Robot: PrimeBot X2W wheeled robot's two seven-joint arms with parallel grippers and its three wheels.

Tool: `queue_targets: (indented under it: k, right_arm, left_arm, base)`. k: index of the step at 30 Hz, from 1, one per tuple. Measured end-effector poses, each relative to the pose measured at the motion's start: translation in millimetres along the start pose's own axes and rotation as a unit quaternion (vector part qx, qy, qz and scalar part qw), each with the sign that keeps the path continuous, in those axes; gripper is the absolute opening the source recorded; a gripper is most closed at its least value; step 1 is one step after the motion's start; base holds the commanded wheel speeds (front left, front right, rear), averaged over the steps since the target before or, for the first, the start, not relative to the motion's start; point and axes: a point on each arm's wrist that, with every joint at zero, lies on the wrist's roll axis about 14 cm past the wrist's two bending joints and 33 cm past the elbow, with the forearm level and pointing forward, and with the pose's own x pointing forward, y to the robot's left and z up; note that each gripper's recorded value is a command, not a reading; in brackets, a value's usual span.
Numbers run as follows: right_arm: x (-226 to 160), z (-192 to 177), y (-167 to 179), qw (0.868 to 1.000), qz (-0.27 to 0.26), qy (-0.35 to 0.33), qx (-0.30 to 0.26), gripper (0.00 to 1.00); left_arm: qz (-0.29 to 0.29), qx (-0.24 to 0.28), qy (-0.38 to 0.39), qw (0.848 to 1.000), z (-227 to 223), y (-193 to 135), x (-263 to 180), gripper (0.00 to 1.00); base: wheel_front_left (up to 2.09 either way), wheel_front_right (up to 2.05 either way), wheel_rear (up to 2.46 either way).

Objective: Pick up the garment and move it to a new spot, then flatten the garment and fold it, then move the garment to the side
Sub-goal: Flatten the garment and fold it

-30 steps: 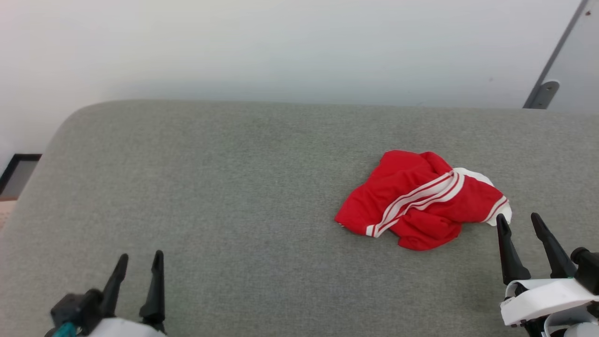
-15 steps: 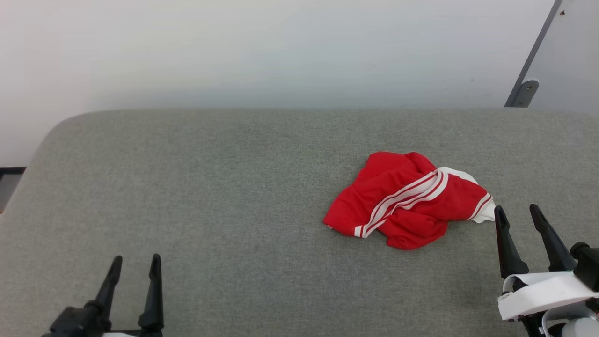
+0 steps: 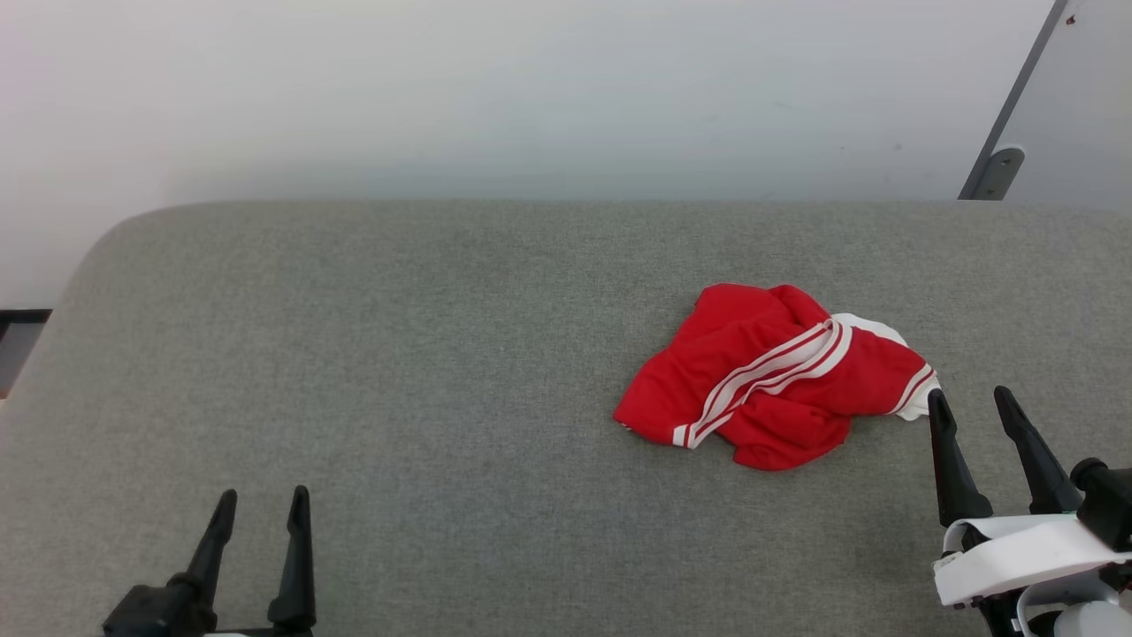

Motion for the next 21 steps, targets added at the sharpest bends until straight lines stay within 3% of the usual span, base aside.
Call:
queue_targets:
  k: [8,15,18,21]
  right_arm:
    - [2,-14,0,1.000,0.007,0.026,-0.006,1.00]
    - [50,-16,-21,0.992,0.023,0.117,-0.037,1.00]
    - [75,-19,-38,0.980,0.027,0.185,-0.064,1.00]
    - [90,-38,-49,0.955,0.030,0.287,-0.069,1.00]
  left_arm:
    - [0.001,-0.009,0.003,1.000,-3,-4,1,1.00]
    - [-0.003,-0.031,0.011,0.999,-11,-16,13,1.00]
    - [-0.009,-0.042,0.019,0.999,-19,-23,23,1.00]
    - [-0.018,-0.054,0.030,0.998,-28,-34,34,1.00]
  base:
    - [0.00,0.00,0.00]
    - [0.00,0.00,0.00]
    - [0.00,0.00,0.00]
    - [0.00,0.00,0.00]
